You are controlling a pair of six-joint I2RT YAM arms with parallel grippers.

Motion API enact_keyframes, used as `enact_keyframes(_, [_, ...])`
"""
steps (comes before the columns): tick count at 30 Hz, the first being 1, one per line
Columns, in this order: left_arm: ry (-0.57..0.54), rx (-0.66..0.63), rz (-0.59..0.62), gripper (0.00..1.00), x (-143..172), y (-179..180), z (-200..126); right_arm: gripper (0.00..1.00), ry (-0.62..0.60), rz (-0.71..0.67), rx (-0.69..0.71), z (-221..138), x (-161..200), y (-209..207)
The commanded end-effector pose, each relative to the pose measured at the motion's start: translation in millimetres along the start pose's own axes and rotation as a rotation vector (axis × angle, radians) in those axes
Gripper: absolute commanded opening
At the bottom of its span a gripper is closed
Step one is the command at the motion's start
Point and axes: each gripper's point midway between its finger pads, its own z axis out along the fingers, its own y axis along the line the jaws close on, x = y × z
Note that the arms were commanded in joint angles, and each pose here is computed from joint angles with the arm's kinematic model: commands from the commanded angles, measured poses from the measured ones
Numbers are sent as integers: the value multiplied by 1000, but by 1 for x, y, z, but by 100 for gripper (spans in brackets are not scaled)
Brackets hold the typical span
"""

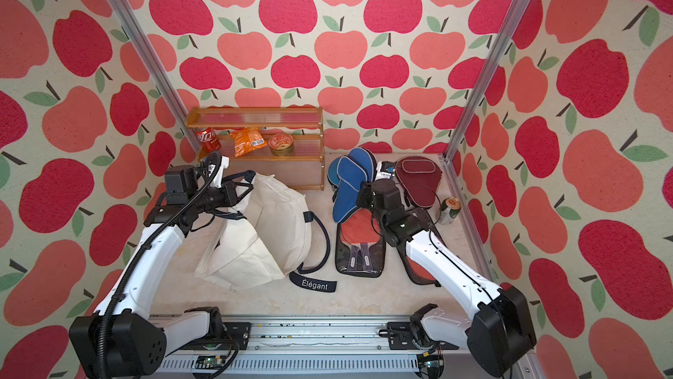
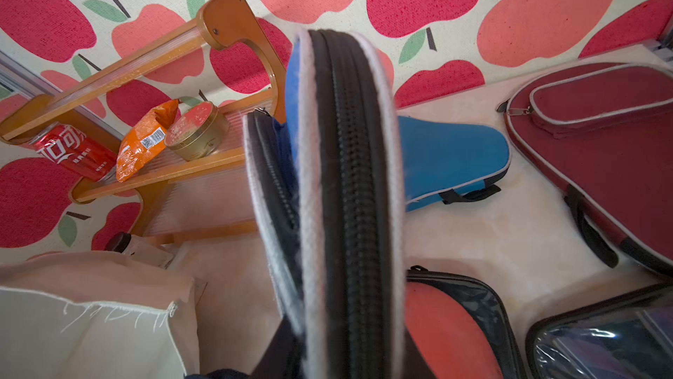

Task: Remove the ping pong set from the canvas bag
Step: Place the ping pong set at the center of the board.

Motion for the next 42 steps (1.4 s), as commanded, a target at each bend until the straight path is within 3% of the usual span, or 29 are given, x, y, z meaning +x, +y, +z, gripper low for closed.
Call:
enact_keyframes(1, [-36, 53, 31, 0, -7, -15, -8, 22, -148, 117, -144, -1, -39, 29])
enact_keyframes(10, [-45, 88, 54, 0, -9, -25, -12, 22, -73, 274, -188, 37, 1, 30])
enact_keyframes(26, [-113, 117, 99, 0, -18, -42, -30, 22, 173, 567, -256, 82, 102, 77])
enact_keyframes(42, [-140, 70, 104, 0, -19, -34, -36, 22, 352, 763, -210, 102, 188, 103])
